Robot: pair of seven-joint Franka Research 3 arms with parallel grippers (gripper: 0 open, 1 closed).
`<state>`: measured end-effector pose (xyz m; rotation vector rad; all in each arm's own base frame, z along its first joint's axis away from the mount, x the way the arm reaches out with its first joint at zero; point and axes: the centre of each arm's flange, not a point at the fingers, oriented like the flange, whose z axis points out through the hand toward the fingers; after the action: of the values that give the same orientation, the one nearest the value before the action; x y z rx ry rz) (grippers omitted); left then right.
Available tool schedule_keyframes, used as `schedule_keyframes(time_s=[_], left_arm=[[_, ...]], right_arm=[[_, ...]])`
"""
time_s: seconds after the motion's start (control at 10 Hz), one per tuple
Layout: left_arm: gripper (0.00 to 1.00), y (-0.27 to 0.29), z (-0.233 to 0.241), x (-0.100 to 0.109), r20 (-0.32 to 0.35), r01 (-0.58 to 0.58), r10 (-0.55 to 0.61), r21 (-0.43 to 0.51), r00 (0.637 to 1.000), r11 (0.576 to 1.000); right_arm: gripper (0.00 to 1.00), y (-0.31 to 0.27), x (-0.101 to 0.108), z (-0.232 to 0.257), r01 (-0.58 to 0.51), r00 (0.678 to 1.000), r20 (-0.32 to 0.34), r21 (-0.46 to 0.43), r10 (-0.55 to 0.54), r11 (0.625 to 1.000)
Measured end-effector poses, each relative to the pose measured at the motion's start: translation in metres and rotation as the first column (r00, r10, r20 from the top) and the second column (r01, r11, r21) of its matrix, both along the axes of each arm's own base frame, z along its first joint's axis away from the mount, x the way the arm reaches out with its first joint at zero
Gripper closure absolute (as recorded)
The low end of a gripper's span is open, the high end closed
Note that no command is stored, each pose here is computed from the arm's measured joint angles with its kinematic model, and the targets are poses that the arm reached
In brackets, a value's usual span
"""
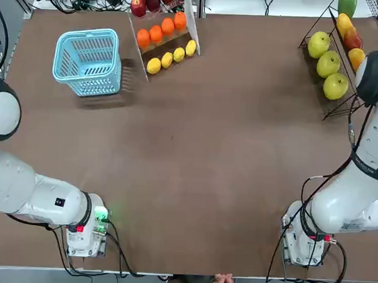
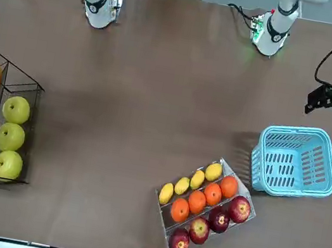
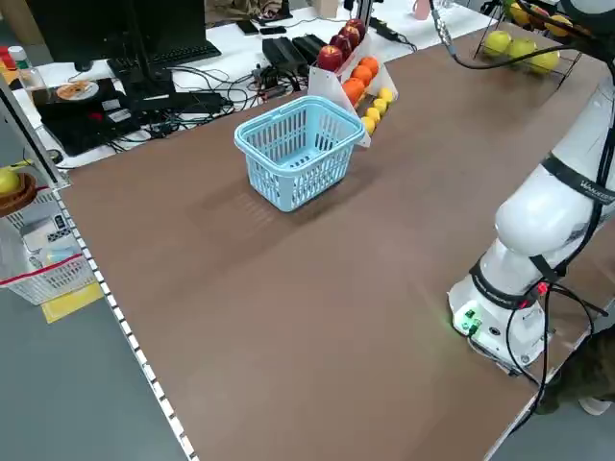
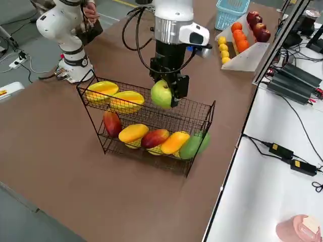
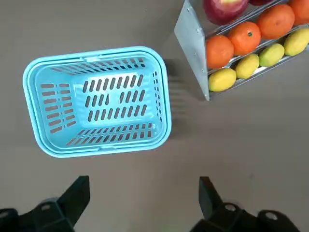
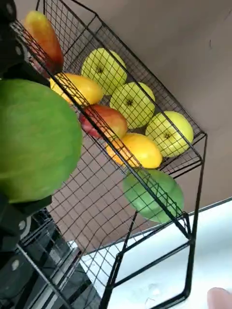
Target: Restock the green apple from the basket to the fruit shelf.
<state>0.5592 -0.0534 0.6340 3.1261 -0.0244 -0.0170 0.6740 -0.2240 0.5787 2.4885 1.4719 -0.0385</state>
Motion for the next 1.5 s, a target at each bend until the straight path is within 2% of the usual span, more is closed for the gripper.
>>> schedule_keyframes(time_s=[0.4,0.6,0.7,1.1,1.3,1.5], left_arm=[[0.0,0.002,0.0,0.0,0.0,-0.004,0.004,0.0,1.0,1.0],[0.0,0.002,0.0,0.0,0.0,-0.004,0.004,0.0,1.0,1.0],[0.0,0.002,0.0,0.0,0.0,-0.004,0.004,0.0,1.0,1.0],[0.0,0.002,0.0,0.0,0.0,-0.004,0.004,0.0,1.0,1.0],[0.0,0.002,0.002,0.0,0.003,-0.004,0.004,0.0,1.0,1.0],[0.0,0.002,0.008,0.0,0.017,-0.004,0.004,-0.002,1.0,1.0]], right_arm=[[0.09,0.002,0.001,0.001,0.003,1.0,0.005,0.005,-0.003,1.0],[0.06,0.003,0.001,0.001,0.004,1.0,0.007,0.013,-0.004,1.0],[0.0,0.004,0.001,0.001,0.005,1.0,0.008,0.015,-0.005,1.0],[0.0,0.004,0.001,0.001,0.006,1.0,0.003,0.018,-0.006,1.0],[0.0,0.009,-0.001,0.0,0.062,0.998,-0.008,0.035,-0.062,0.997],[0.0,0.023,-0.002,0.002,0.192,0.981,-0.017,0.064,-0.192,0.979]])
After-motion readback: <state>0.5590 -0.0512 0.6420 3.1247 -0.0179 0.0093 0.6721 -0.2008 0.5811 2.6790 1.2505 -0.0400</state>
